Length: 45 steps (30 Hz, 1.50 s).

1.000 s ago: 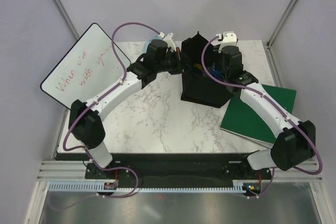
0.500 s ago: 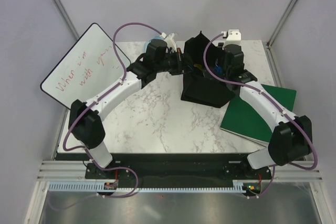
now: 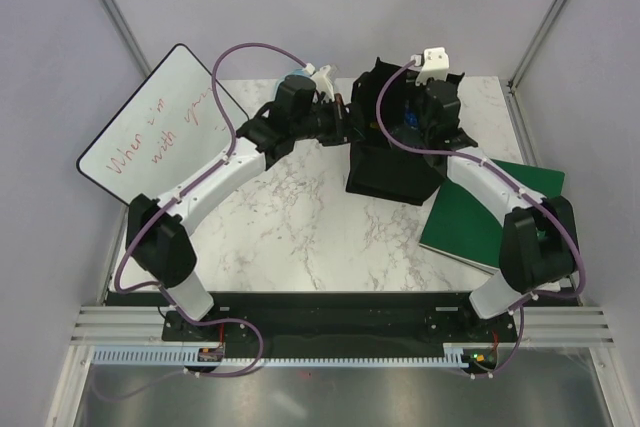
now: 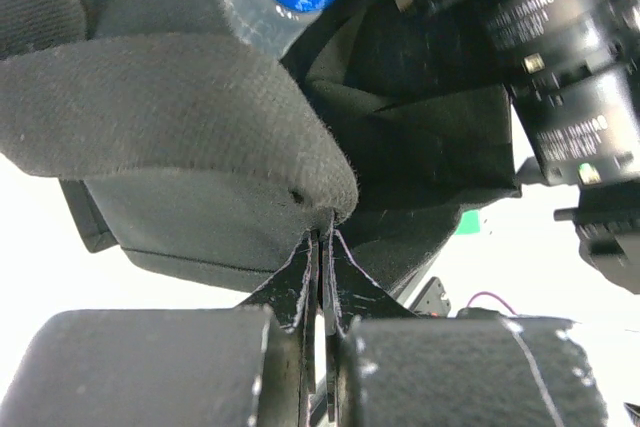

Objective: Place the beverage into the canvas bag

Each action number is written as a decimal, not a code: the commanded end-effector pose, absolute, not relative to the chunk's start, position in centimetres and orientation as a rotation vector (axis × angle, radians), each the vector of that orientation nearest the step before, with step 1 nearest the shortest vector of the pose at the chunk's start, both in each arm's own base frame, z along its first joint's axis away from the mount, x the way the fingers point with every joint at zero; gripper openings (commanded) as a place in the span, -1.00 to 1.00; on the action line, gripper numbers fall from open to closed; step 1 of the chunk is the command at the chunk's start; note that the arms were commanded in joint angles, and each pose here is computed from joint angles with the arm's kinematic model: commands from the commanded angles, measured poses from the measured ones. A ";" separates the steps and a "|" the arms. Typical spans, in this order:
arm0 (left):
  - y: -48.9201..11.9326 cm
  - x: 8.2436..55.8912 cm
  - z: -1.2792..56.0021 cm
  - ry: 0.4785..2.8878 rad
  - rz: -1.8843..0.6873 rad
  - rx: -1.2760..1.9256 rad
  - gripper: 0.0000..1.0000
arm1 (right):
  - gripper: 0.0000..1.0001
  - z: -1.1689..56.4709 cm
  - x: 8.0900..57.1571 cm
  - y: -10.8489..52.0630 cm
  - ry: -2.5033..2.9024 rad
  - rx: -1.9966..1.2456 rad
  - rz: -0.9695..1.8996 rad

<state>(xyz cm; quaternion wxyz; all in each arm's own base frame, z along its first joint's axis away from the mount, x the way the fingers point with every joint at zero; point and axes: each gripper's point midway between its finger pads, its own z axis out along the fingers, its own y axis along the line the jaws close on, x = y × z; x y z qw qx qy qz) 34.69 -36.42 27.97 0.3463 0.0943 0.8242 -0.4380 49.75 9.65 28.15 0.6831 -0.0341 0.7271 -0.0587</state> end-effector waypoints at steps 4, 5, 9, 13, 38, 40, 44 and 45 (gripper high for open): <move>-35.7 32.6 32.9 1.997 -1.174 0.336 -0.95 | -1.00 33.0 50.5 9.6 1.406 -0.014 -0.018; -35.6 32.7 33.0 1.998 -1.168 0.332 -0.95 | -1.00 32.6 50.2 9.3 1.411 -0.002 -0.019; -36.0 32.8 33.5 1.989 -1.187 0.341 -0.95 | -1.00 28.5 48.9 8.6 1.506 -0.009 -0.050; -36.3 33.0 33.1 2.002 -1.202 0.336 -0.95 | -1.00 25.1 48.3 8.8 1.651 -0.079 -0.072; -36.1 33.8 32.7 2.005 -1.160 0.300 -0.95 | -0.92 21.7 44.7 8.0 1.877 -0.050 -0.063; -36.2 33.7 32.8 2.001 -1.162 0.302 -0.95 | -0.75 20.7 44.7 8.1 1.882 -0.062 -0.057; -36.2 33.7 33.0 1.999 -1.166 0.303 -0.95 | -0.30 21.3 44.8 9.9 1.863 -0.132 0.034; -36.2 33.7 33.0 1.998 -1.167 0.306 -0.95 | -0.22 21.8 44.8 10.1 1.859 -0.142 0.047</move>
